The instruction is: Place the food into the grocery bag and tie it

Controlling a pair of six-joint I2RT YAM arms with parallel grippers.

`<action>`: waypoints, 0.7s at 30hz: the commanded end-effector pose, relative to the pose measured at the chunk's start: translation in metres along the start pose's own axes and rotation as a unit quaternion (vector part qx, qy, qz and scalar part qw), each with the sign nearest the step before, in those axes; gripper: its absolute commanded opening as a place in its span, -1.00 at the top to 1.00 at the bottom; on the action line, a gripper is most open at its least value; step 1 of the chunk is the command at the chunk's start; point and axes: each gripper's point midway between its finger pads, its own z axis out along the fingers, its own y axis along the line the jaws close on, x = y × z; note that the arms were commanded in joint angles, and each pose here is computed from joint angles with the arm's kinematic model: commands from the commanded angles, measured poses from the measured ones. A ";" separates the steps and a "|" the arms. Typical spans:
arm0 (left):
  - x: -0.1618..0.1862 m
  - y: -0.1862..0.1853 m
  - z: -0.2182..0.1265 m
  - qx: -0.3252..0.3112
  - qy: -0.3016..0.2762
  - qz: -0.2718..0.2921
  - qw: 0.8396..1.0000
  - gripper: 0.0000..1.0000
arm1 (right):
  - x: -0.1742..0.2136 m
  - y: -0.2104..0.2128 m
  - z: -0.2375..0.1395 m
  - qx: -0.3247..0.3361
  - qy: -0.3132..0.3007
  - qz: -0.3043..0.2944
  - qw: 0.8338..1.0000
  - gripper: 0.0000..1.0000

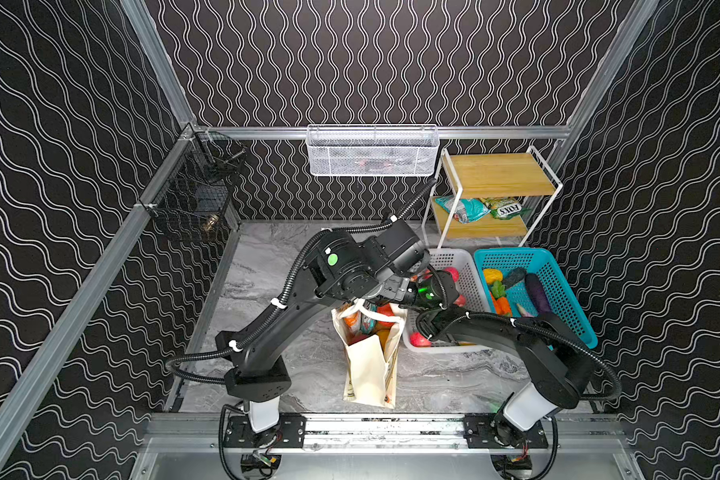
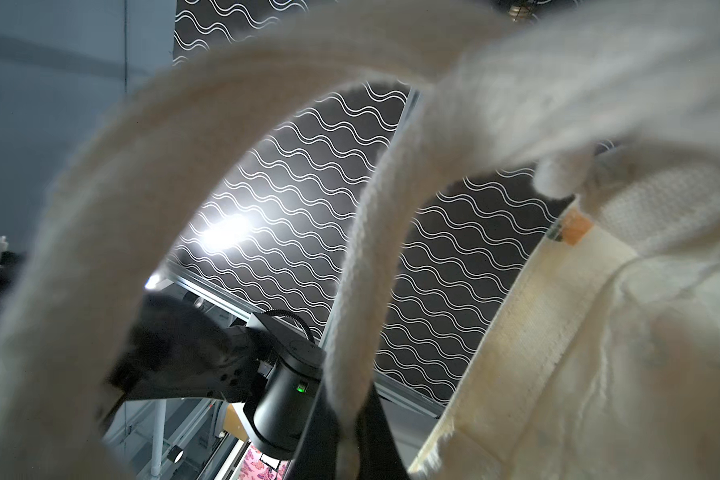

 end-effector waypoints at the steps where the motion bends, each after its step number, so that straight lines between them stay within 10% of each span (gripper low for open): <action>1: 0.006 0.016 -0.005 -0.029 0.000 0.002 1.000 -0.83 | -0.001 0.013 0.002 -0.026 0.000 -0.013 1.000 1.00; 21: 0.006 0.060 -0.043 -0.016 -0.077 -0.099 0.992 -0.49 | 0.000 0.005 0.011 -0.012 0.011 -0.009 1.000 1.00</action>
